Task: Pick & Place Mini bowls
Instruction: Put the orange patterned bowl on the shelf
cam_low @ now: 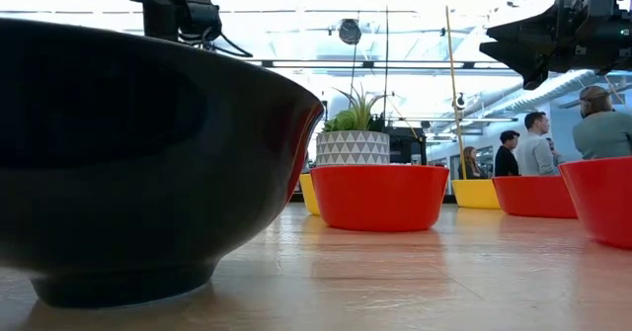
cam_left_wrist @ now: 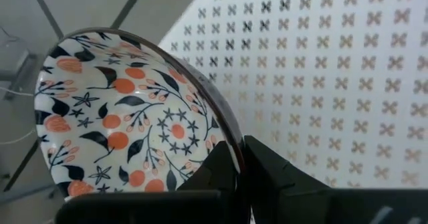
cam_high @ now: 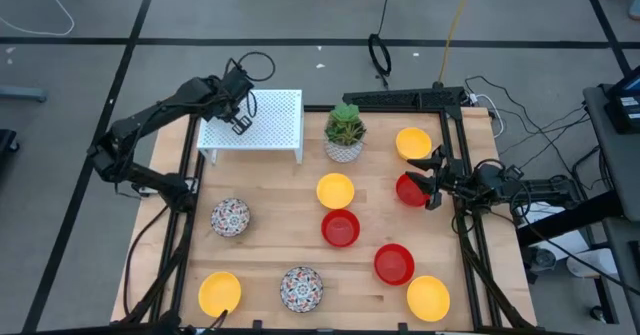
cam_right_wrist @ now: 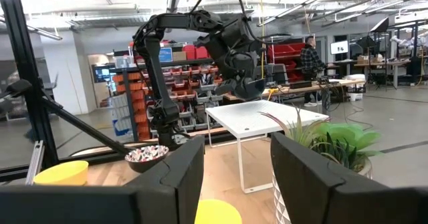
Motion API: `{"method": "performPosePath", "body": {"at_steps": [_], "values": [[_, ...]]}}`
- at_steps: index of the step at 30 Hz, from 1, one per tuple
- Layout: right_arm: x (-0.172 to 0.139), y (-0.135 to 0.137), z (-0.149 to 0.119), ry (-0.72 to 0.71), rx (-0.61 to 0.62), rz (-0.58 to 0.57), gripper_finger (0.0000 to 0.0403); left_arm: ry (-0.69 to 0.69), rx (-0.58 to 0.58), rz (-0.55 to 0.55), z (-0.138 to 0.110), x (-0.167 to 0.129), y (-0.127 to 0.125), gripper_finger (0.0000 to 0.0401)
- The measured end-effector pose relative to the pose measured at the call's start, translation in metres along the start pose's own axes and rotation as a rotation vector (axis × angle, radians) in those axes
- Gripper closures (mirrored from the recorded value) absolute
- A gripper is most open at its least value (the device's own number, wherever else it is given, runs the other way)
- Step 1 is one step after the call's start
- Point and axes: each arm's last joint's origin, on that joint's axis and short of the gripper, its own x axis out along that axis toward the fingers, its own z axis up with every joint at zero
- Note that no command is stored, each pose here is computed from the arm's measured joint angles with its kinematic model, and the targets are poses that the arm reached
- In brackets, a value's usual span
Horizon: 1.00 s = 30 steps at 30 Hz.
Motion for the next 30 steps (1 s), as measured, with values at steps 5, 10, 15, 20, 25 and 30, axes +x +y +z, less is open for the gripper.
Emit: {"method": "performPosePath", "body": {"at_steps": [5,10,15,20,25,30], "values": [[0.0,0.0,0.0,0.0,0.0,0.0,0.0243,0.018,0.015,-0.011,-0.002,0.0,-0.001,0.0363],[0.0,0.0,0.0,0.0,0.0,0.0,0.0243,0.04,0.016,-0.034,0.0,0.007,-0.002,0.0382],[0.0,0.0,0.0,0.0,0.0,0.0,0.0243,0.076,0.037,-0.021,0.004,0.016,-0.006,0.0375],[0.0,0.0,0.0,0.0,0.0,0.0,0.0243,0.099,0.066,-0.015,0.006,0.022,-0.008,0.0348],[0.0,0.0,0.0,0.0,0.0,0.0,0.0243,0.117,0.079,-0.016,0.004,0.022,-0.008,0.0353],[0.0,0.0,0.0,0.0,0.0,0.0,0.0243,0.119,0.087,-0.017,0.004,0.021,-0.009,0.0361]]}}
